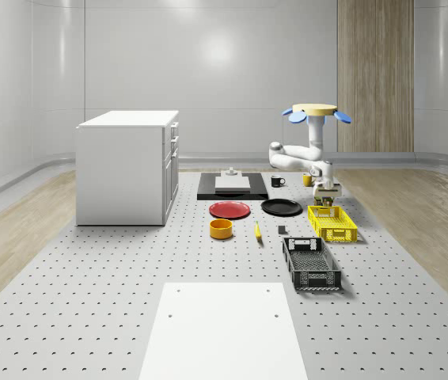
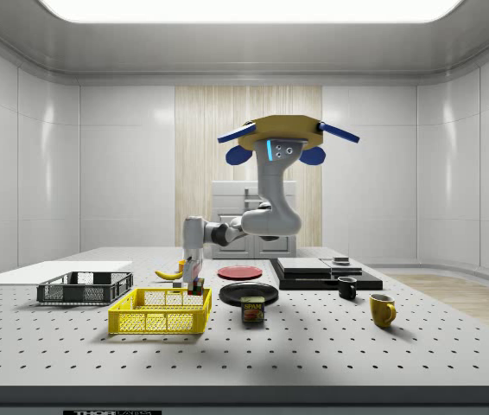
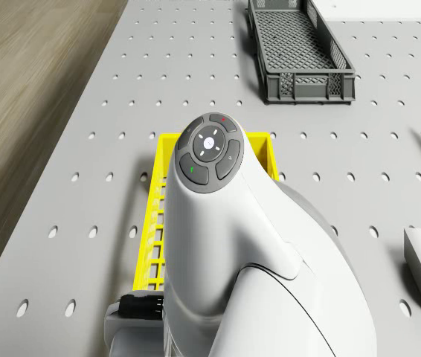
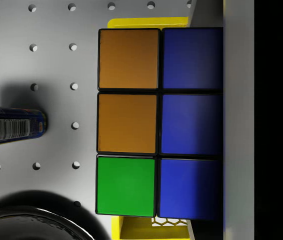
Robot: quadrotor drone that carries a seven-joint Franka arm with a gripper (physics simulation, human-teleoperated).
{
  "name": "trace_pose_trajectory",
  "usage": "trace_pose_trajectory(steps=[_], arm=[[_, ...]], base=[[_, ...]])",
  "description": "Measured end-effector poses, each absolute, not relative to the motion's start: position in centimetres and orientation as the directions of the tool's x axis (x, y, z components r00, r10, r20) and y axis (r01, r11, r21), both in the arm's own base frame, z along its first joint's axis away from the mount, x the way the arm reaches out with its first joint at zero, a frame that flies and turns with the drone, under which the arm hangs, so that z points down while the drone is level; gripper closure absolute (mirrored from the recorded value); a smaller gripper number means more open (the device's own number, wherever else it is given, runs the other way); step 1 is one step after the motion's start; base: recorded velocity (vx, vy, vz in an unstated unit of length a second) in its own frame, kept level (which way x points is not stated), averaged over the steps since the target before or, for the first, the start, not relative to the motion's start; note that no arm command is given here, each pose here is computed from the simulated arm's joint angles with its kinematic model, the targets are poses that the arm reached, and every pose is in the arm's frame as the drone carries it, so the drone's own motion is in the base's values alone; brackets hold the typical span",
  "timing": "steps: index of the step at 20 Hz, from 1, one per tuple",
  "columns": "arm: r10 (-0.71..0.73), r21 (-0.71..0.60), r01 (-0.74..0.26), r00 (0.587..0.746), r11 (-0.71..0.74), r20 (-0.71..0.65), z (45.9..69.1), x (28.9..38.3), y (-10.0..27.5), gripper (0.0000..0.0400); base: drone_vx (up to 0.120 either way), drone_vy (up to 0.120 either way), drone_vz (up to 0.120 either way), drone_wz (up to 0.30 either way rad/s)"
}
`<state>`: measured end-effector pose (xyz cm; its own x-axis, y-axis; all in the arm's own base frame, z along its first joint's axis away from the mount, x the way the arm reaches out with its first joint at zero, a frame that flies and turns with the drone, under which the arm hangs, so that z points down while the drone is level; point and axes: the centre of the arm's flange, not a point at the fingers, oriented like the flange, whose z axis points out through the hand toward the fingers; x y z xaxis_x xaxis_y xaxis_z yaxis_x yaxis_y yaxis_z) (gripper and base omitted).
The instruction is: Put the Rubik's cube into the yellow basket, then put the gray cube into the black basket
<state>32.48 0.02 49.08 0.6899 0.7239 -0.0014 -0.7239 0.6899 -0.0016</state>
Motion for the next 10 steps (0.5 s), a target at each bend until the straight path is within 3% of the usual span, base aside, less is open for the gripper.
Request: trace_pose_trajectory(steps=[6,10], arm=[[0.724,-0.002,-0.724,0.690,0.690,-0.001,49.08,32.48,0.02,0.0113],[0.724,-0.002,-0.724,0.690,0.690,-0.001,49.08,32.48,0.02,0.0113]], base=[[0.120,0.000,0.000,0.000],[0.070,0.000,0.000,0.000]])
